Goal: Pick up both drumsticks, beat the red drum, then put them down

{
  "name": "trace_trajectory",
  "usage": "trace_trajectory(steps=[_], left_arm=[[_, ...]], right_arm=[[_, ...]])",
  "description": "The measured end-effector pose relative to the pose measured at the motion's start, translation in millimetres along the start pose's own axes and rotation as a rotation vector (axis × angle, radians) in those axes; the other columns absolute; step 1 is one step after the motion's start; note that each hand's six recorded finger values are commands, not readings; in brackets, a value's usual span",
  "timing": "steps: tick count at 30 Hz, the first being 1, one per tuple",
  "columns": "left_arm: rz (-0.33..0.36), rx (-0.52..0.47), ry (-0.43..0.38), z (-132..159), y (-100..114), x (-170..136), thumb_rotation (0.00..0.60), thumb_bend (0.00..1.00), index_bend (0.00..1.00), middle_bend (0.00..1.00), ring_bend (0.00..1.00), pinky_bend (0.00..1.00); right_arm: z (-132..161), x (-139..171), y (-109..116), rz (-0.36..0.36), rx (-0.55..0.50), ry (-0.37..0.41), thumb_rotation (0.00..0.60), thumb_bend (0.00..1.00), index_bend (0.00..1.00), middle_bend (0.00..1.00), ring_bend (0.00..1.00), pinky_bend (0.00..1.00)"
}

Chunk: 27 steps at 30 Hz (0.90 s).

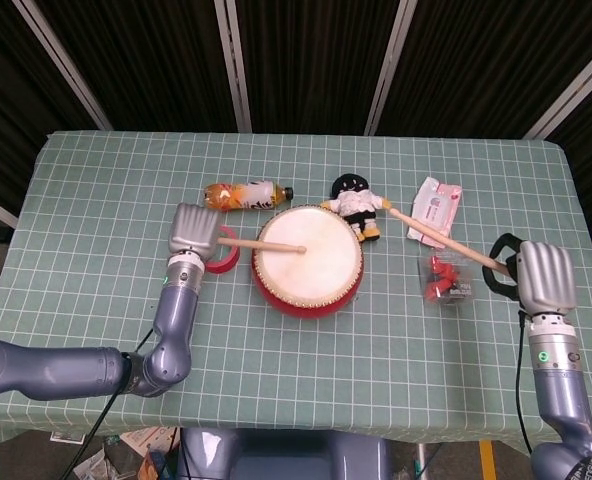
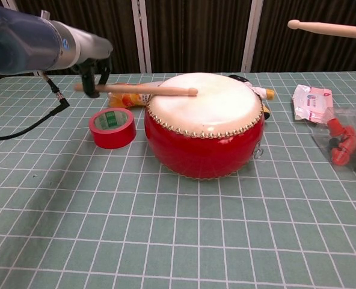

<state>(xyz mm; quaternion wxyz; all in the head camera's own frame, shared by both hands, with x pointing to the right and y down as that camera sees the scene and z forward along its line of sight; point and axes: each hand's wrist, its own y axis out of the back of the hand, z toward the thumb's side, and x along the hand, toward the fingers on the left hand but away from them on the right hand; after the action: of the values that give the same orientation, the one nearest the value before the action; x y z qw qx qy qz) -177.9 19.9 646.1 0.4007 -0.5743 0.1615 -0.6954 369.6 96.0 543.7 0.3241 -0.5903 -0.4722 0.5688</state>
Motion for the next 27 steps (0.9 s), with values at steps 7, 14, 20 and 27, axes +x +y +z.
trace_trajectory(steps=[7,14,20,27], left_arm=[[-0.191,0.153,0.044,-10,-25,-5,0.6,0.58,0.77,1.0,1.0,1.0],[0.042,-0.099,0.013,-22,22,-10,0.6,0.58,0.77,1.0,1.0,1.0],[0.267,-0.41,-0.081,-57,58,-44,0.6,0.58,0.77,1.0,1.0,1.0],[0.229,-0.596,-0.027,-123,7,-86,0.6,0.58,0.77,1.0,1.0,1.0]], right_arm=[[0,2,-1,-0.001,0.014,0.004,0.6,0.62,1.0,1.0,1.0,1.0],[3,6,-3,-0.004,0.028,0.016,0.6,0.62,1.0,1.0,1.0,1.0],[8,7,-3,-0.013,0.022,0.041,0.6,0.62,1.0,1.0,1.0,1.0],[18,9,-5,0.008,-0.057,0.071,0.6,0.62,1.0,1.0,1.0,1.0]])
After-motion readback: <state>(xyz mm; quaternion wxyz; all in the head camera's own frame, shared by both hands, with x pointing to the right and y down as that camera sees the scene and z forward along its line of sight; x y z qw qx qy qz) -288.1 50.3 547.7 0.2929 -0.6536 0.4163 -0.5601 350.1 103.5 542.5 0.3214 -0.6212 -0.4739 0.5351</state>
